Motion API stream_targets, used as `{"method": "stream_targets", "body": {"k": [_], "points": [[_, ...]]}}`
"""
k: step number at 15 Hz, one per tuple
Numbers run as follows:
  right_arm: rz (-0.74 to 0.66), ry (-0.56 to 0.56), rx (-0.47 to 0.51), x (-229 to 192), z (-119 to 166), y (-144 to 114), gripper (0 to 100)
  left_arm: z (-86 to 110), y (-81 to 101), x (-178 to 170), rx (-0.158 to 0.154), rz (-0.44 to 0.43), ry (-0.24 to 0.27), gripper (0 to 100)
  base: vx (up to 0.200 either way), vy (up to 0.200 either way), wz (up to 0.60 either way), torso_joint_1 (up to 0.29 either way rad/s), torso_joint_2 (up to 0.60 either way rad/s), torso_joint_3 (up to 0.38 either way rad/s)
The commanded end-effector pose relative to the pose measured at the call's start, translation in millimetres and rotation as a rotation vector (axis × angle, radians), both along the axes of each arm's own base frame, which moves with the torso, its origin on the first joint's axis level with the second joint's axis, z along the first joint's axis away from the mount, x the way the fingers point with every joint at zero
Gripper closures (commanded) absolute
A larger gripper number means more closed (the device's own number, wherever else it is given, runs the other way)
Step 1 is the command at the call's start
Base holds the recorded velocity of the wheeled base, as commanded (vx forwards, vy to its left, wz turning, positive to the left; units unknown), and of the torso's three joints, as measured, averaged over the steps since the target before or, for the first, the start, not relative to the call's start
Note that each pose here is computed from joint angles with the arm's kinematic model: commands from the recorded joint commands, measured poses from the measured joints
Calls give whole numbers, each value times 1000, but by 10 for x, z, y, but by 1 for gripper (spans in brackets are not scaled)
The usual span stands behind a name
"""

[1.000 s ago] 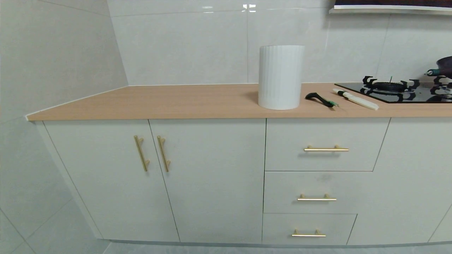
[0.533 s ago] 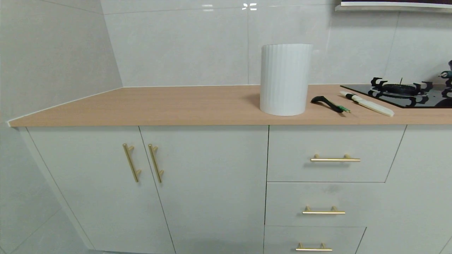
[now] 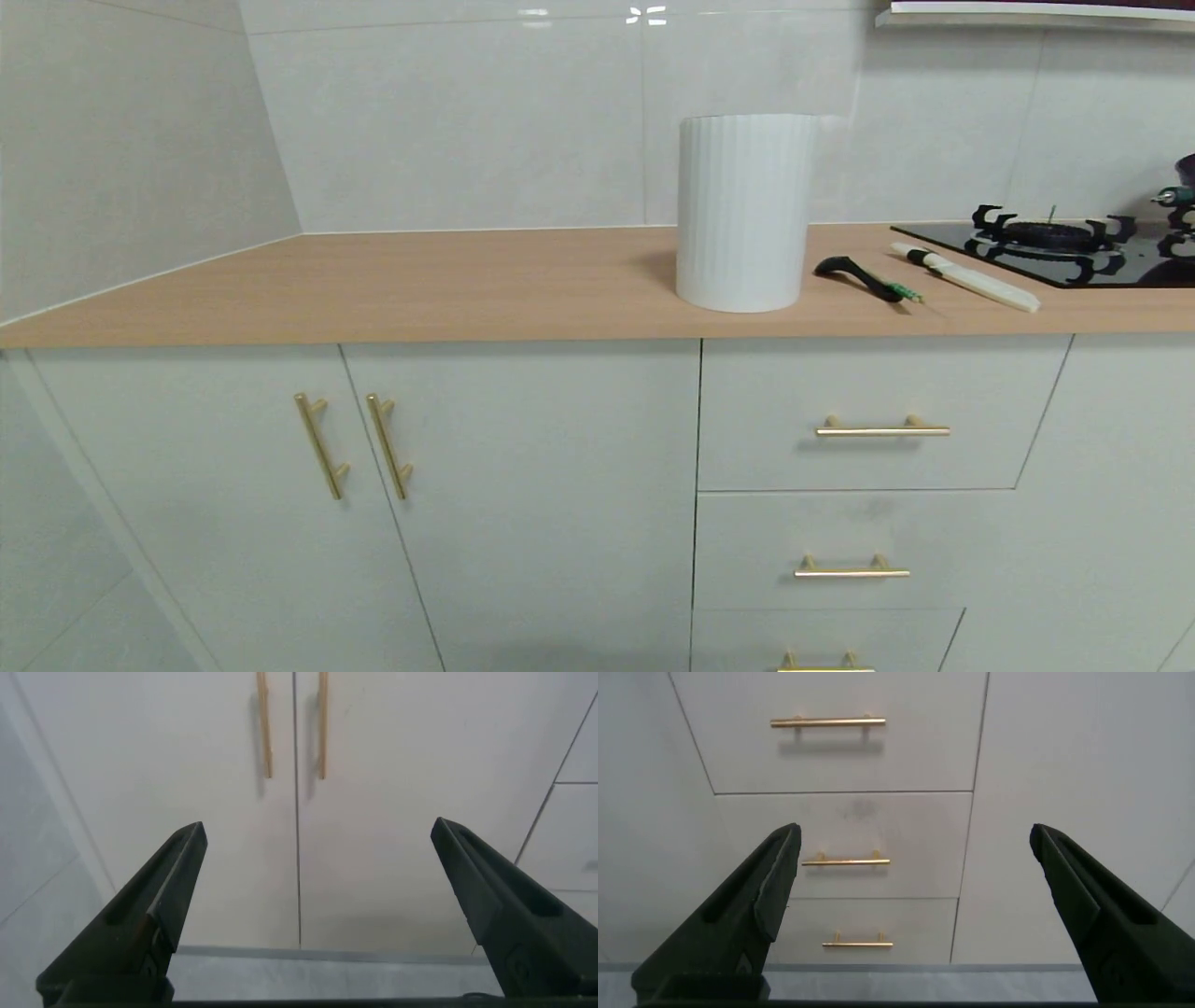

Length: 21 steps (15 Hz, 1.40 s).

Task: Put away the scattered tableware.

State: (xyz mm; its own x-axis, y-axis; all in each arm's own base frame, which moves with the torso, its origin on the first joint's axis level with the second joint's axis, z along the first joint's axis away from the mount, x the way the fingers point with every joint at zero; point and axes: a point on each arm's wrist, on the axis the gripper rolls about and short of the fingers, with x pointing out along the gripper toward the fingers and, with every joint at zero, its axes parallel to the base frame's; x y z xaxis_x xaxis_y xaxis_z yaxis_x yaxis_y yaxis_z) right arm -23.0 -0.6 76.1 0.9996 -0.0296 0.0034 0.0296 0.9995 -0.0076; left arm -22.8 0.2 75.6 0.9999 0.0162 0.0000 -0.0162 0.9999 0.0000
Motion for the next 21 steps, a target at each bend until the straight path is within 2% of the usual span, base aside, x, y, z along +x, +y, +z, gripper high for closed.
{"method": "stream_targets", "body": {"k": [1, 12, 14, 15, 17, 19, 21], "points": [[-1, 2, -2, 2, 0, 0, 0, -1, 0, 0, 0, 1, 0, 0, 0, 0, 0, 0, 0, 0], [11, -3, -9, -2, 8, 3, 0, -1, 0, 0, 0, 1, 0, 0, 0, 0, 0, 0, 0, 0], [99, -93, 8, -84, 336, 18, 0, -1, 0, 0, 0, 1, 0, 0, 0, 0, 0, 0, 0, 0], [175, -24, 50, -11, 647, 23, 0, -1, 0, 0, 0, 1, 0, 0, 0, 0, 0, 0, 0, 0], [222, 102, 49, 197, 753, 34, 0, -1, 0, 0, 0, 1, 0, 0, 0, 0, 0, 0, 0, 0], [276, 300, 54, 570, 848, 75, 0, -1, 0, 0, 0, 1, 0, 0, 0, 0, 0, 0, 0, 0], [287, 452, 57, 920, 902, 121, 0, -1, 0, 0, 0, 1, 0, 0, 0, 0, 0, 0, 0, 0]]}}
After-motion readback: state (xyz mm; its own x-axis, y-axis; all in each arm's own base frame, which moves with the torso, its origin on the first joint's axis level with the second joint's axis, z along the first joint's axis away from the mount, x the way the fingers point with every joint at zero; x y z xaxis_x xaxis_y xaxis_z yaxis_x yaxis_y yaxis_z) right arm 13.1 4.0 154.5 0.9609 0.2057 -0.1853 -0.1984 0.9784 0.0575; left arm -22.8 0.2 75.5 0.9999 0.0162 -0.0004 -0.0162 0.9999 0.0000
